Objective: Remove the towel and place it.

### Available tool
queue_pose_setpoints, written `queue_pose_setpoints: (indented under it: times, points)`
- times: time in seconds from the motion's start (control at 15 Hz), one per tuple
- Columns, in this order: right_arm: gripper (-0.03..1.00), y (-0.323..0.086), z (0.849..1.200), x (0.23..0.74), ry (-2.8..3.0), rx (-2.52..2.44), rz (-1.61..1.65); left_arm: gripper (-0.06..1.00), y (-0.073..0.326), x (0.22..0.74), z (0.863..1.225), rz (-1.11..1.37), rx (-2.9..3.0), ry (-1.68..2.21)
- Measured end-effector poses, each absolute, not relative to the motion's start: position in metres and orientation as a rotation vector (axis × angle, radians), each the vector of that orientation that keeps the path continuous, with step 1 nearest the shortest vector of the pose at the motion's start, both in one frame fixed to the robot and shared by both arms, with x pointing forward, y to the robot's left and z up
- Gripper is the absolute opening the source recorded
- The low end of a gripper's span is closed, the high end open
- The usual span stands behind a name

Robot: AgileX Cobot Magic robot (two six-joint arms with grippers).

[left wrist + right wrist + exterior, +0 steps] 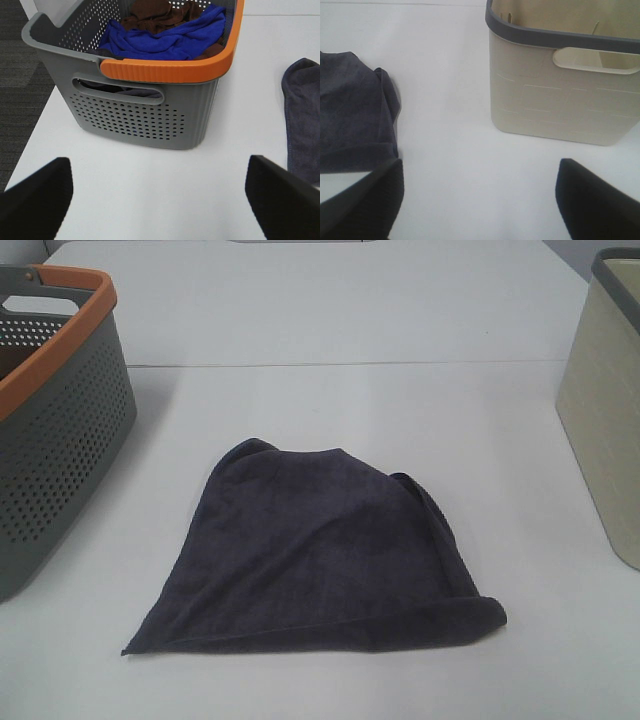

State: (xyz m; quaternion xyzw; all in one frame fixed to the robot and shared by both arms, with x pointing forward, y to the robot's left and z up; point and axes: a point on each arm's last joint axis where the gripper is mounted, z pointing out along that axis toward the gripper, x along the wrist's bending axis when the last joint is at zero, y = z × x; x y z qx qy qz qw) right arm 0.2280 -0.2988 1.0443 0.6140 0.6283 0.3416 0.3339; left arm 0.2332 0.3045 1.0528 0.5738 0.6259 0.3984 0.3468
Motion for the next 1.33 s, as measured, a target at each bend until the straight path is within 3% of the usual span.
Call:
queue_pose_setpoints:
  times: [1.33]
  points:
    - [0.74, -0.2974, 1.0444, 0.2279, 1.622, 1.641, 0.928, 0.88, 0.2948, 0.234, 1.0529, 0.913, 1.473, 1.575]
